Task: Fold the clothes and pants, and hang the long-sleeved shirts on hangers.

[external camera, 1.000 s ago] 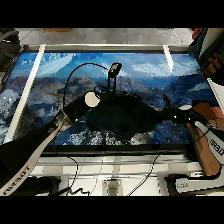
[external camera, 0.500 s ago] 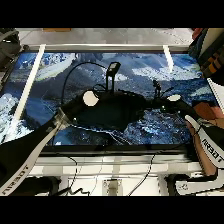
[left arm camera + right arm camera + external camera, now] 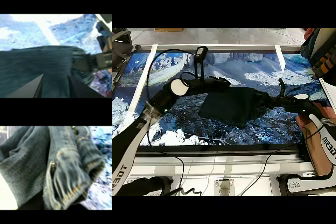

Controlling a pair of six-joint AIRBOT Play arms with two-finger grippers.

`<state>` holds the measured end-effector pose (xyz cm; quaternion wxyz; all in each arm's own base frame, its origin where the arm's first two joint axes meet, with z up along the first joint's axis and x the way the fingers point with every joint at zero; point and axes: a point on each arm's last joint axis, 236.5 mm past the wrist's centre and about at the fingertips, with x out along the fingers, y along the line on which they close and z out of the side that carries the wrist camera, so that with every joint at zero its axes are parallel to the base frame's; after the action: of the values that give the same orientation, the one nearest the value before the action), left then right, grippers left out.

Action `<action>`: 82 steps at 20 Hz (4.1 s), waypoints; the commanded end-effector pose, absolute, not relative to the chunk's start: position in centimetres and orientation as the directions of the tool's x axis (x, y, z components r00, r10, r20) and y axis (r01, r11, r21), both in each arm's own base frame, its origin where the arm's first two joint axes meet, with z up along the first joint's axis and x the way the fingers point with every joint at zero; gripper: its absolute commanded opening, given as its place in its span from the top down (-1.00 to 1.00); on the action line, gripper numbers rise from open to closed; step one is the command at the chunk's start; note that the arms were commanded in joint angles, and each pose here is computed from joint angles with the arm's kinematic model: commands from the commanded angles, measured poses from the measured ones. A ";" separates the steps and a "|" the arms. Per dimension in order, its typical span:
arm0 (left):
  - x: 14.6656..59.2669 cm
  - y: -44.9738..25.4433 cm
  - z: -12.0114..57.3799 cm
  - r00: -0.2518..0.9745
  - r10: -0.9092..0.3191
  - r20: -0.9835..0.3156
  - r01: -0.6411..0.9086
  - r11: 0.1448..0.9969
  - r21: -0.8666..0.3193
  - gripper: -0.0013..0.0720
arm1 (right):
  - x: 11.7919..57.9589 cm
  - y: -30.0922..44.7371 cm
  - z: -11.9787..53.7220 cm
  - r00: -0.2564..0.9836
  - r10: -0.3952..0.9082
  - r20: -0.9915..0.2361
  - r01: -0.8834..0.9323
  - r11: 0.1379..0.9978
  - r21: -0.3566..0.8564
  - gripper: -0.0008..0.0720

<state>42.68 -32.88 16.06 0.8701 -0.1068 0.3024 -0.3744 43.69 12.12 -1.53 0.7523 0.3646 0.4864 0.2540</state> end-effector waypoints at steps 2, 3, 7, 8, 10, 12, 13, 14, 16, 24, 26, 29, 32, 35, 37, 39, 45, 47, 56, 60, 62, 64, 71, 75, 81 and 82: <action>42.0 -32.0 15.3 0.499 -0.715 -0.489 0.585 0.694 -0.419 0.07 | 39.4 9.1 -5.7 0.227 0.665 -0.712 0.039 0.724 0.689 -0.96; 41.9 -32.1 15.3 0.495 -0.717 -0.491 0.587 0.692 -0.419 0.07 | 38.9 8.5 -6.6 0.201 0.635 -0.746 0.063 0.752 0.657 -0.96; 41.6 -32.1 15.1 0.484 -0.719 -0.499 0.589 0.689 -0.422 0.07 | 39.0 9.5 -7.3 0.195 0.608 -0.770 0.060 0.776 0.628 -0.90; 41.6 -32.1 15.1 0.484 -0.719 -0.499 0.589 0.689 -0.422 0.07 | 39.4 10.1 -7.4 0.206 0.601 -0.772 0.061 0.780 0.623 -0.90; 41.6 -32.1 15.1 0.483 -0.719 -0.499 0.589 0.689 -0.422 0.07 | 40.0 12.0 -7.9 0.218 0.600 -0.770 0.063 0.778 0.625 -0.90; 41.6 -32.1 15.1 0.483 -0.719 -0.499 0.589 0.689 -0.422 0.07 | 40.4 14.4 -8.9 0.218 0.613 -0.760 0.060 0.768 0.637 -0.87; 41.6 -32.1 15.1 0.484 -0.719 -0.499 0.589 0.689 -0.422 0.07 | 40.7 15.5 -9.5 0.221 0.613 -0.759 0.059 0.768 0.638 -0.74; 41.6 -32.1 15.1 0.484 -0.719 -0.499 0.589 0.689 -0.422 0.07 | 41.2 16.4 -10.2 0.238 0.602 -0.762 0.055 0.775 0.629 -0.42; 41.6 -32.1 15.1 0.484 -0.719 -0.499 0.589 0.690 -0.421 0.07 | 42.9 17.2 -10.5 0.314 0.560 -0.767 0.035 0.800 0.599 0.82; 42.6 -30.5 14.8 0.506 -0.695 -0.511 0.571 0.714 -0.406 0.07 | 51.3 11.2 7.1 0.671 0.522 -0.527 -0.070 0.752 0.656 0.89; 42.7 -30.4 14.8 0.508 -0.693 -0.511 0.568 0.716 -0.406 0.07 | 51.5 6.1 12.8 0.773 0.447 -0.450 -0.067 0.763 0.643 0.89; 42.7 -30.3 14.8 0.507 -0.693 -0.512 0.568 0.716 -0.407 0.07 | 48.9 -2.2 19.0 0.872 0.314 -0.377 -0.009 0.779 0.627 0.89; 42.1 -30.4 14.4 0.482 -0.698 -0.530 0.573 0.709 -0.412 0.07 | 44.1 -10.4 22.8 0.921 0.162 -0.353 0.087 0.799 0.595 0.89; 41.5 -30.4 13.9 0.452 -0.701 -0.552 0.576 0.702 -0.419 0.07 | 36.8 -20.4 23.5 0.897 -0.127 -0.424 0.344 0.803 0.488 0.88; 41.2 -30.3 13.6 0.438 -0.701 -0.562 0.577 0.699 -0.422 0.07 | 31.0 -25.8 22.2 0.813 -0.285 -0.508 0.517 0.755 0.403 0.88; 41.2 -30.2 13.6 0.439 -0.700 -0.563 0.576 0.700 -0.422 0.07 | 25.0 -28.1 18.4 0.678 -0.316 -0.664 0.661 0.657 0.362 0.88; 41.1 -30.1 13.5 0.432 -0.700 -0.569 0.576 0.699 -0.424 0.07 | 9.4 -30.9 11.7 0.188 -0.372 -0.909 0.982 0.057 0.180 0.85; 41.2 -30.1 13.5 0.436 -0.699 -0.567 0.574 0.701 -0.423 0.07 | 9.5 -31.3 11.9 0.195 -0.391 -0.900 0.981 0.056 0.188 -0.57; 41.0 -27.3 14.5 0.467 -0.637 -0.614 0.603 0.737 -0.306 0.89 | 24.9 -25.1 15.0 0.592 -0.224 -0.775 0.762 0.470 0.446 0.88; 42.2 -12.2 19.5 0.735 -0.173 -0.656 0.391 0.898 0.202 0.89 | 35.5 -9.2 17.0 0.680 0.082 -0.729 0.265 0.899 0.348 0.88; 40.2 -4.1 23.3 0.792 0.061 -0.608 0.216 0.902 0.373 0.89 | 36.4 -0.6 16.9 0.633 0.237 -0.737 0.043 0.940 0.339 0.88; 37.3 1.1 26.5 0.813 0.168 -0.557 0.063 0.926 0.371 0.89 | 35.9 5.1 16.3 0.577 0.295 -0.761 -0.123 0.953 0.276 0.88; 32.4 5.2 31.2 0.860 0.233 -0.454 -0.142 0.964 0.224 0.89 | 35.6 7.2 15.4 0.568 0.197 -0.799 -0.250 0.966 0.061 0.87; 32.5 5.2 31.1 0.859 0.232 -0.457 -0.141 0.964 0.224 0.89 | 35.7 7.2 15.4 0.569 0.198 -0.798 -0.250 0.966 0.061 0.87; 32.5 5.2 31.1 0.859 0.232 -0.457 -0.141 0.964 0.224 0.89 | 35.7 7.2 15.4 0.570 0.198 -0.798 -0.250 0.966 0.061 0.87; 32.5 5.2 31.1 0.859 0.232 -0.457 -0.141 0.964 0.224 0.89 | 35.7 7.2 15.4 0.570 0.198 -0.798 -0.250 0.966 0.061 0.87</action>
<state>32.55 5.14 31.11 0.9596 0.0927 0.2476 0.0959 35.67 7.19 15.34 0.8851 -0.0276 0.4471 0.1266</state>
